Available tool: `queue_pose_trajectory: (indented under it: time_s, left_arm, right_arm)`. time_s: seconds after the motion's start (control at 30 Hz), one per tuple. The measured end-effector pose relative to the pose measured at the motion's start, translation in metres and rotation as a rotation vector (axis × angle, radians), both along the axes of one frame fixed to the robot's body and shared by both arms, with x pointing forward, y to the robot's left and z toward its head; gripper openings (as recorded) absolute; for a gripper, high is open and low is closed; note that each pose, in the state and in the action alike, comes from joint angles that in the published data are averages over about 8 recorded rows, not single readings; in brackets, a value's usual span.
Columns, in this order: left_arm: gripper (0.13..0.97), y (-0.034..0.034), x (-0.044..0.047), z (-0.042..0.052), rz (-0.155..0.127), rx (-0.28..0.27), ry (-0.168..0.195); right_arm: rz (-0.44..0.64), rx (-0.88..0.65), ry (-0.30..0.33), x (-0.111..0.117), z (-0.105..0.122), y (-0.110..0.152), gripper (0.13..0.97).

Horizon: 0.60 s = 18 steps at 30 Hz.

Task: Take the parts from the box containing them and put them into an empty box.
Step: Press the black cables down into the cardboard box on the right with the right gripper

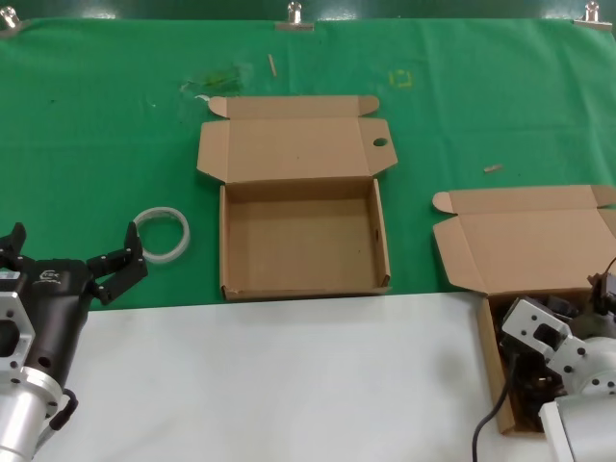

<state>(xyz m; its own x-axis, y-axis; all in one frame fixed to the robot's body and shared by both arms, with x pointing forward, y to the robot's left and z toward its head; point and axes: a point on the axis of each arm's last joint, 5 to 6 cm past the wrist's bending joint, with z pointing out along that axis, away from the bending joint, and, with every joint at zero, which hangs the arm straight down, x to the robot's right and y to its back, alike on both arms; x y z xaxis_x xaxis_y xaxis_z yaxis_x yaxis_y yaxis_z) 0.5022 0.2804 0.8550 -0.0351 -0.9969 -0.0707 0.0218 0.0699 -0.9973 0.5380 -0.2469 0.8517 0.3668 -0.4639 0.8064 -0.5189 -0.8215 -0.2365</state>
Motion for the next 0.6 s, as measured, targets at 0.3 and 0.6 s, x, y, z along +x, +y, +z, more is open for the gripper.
queue_pose_trajectory:
  time_s: [0.3, 0.6]
  left_arm:
    - [0.965, 0.0000, 0.0000, 0.0000, 0.000, 0.000, 0.000]
    - [0.965, 0.0000, 0.0000, 0.0000, 0.000, 0.000, 0.000]
  right_arm:
    - [-0.002, -0.002, 0.003, 0.0024, -0.0030, -0.0024, 0.656]
    - [-0.016, -0.007, 0.008, -0.0002, -0.0020, -0.0078, 0.538]
